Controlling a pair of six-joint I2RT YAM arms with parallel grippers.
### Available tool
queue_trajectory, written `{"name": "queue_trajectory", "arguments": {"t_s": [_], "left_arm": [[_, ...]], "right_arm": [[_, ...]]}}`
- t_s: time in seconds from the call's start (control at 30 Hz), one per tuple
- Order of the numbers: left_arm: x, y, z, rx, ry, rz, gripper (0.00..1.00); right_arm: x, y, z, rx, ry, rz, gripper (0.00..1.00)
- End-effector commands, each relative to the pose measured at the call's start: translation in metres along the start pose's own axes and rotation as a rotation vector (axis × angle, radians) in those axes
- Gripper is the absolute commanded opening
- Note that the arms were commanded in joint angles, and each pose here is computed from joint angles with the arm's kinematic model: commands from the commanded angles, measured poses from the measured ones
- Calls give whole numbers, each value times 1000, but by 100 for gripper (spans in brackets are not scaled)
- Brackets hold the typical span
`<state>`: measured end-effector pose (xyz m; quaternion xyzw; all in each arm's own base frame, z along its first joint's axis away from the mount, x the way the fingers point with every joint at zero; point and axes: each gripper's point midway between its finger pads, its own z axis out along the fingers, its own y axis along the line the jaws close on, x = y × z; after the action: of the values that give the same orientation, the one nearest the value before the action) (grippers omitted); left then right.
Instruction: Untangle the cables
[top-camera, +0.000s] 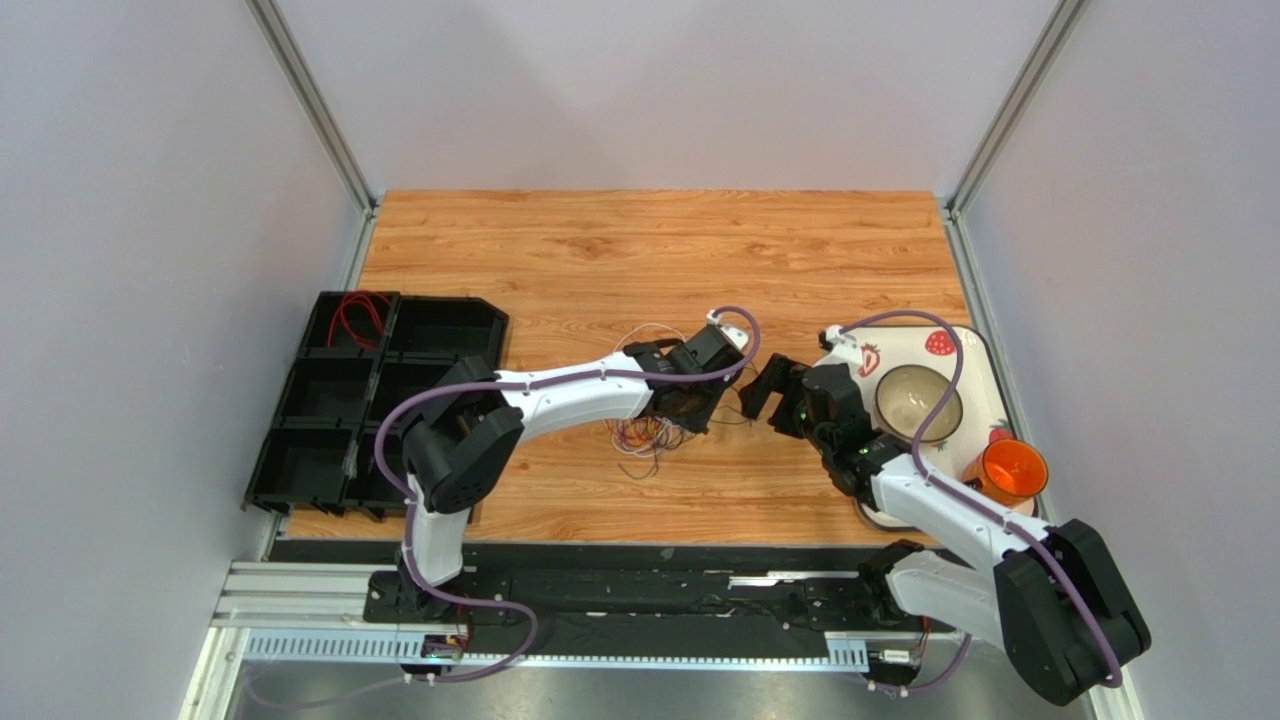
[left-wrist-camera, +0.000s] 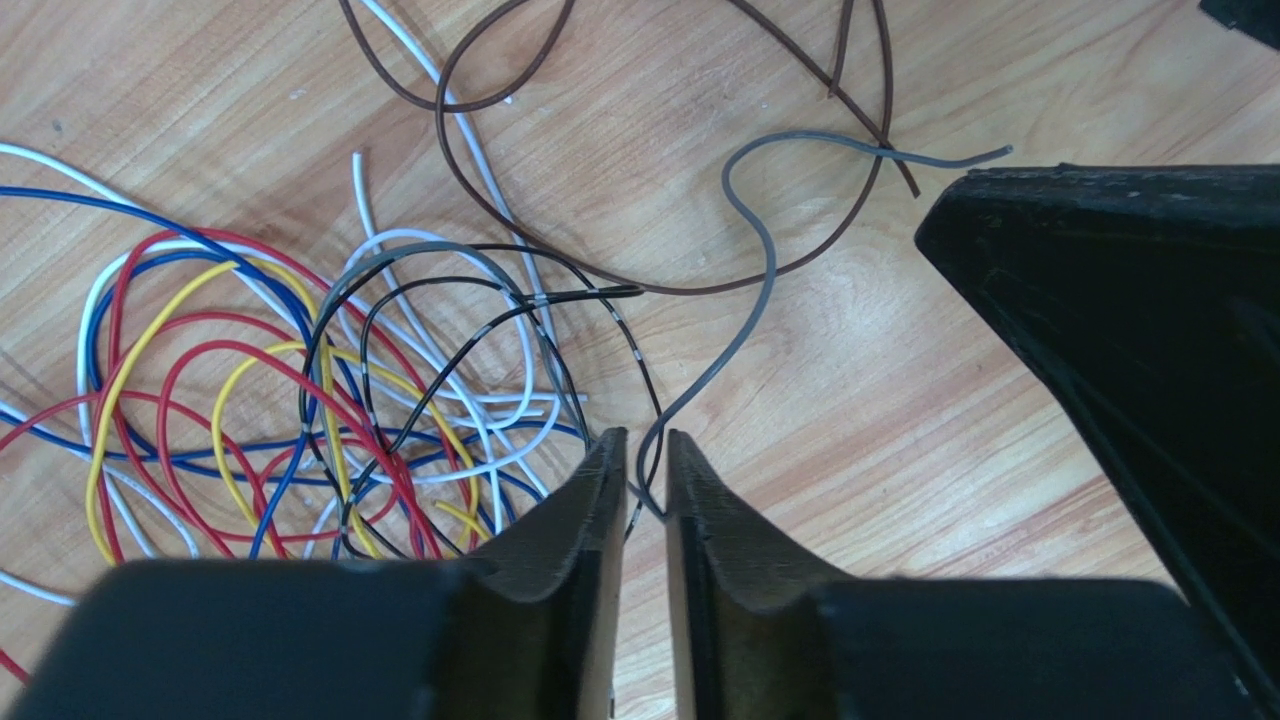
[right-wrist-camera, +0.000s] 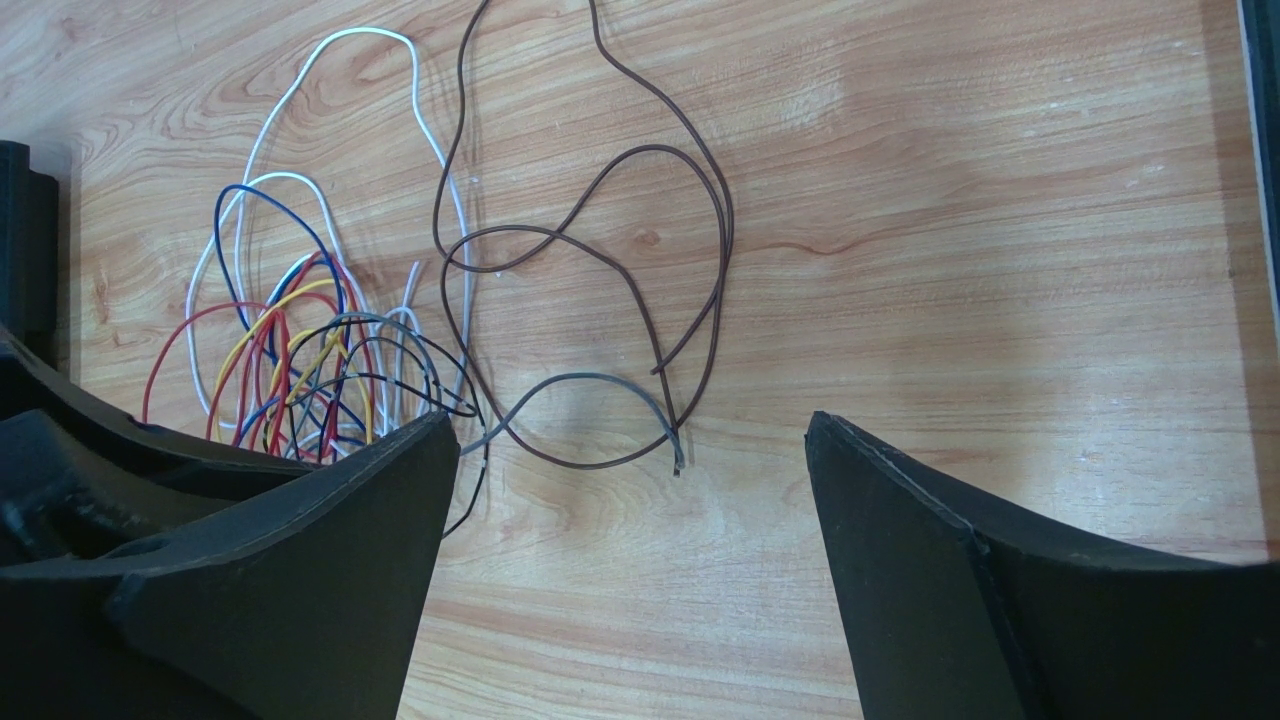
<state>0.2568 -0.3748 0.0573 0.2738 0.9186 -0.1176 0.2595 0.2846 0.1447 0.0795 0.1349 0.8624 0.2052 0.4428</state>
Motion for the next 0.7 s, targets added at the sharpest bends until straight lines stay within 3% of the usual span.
{"name": "queue_trajectory", "arguments": {"t_s": [0.0,0.03,0.13,0.27,0.47,0.67], "left_arm": [[-12,-12,4,25,-24,-15,20],[-13,-13,4,27,-25,-16,18],[-19,-14,-1,33,-37,-21,0],[-46,-10,-40,4,-76,-26,0],[-125,-3,-148,8,-249,-35,0],[-181,-2,-246,180,-411,-105,0]], "right_arm": [[-19,12,0,-30,-58,16,91],[-20,12,0,-31,-60,16,91],[-20,12,1,-30,-60,16,91],[-19,12,1,-30,-58,16,91],[-20,12,0,-32,-63,17,91],[-20,11,-1,-31,-64,18,91]]}}
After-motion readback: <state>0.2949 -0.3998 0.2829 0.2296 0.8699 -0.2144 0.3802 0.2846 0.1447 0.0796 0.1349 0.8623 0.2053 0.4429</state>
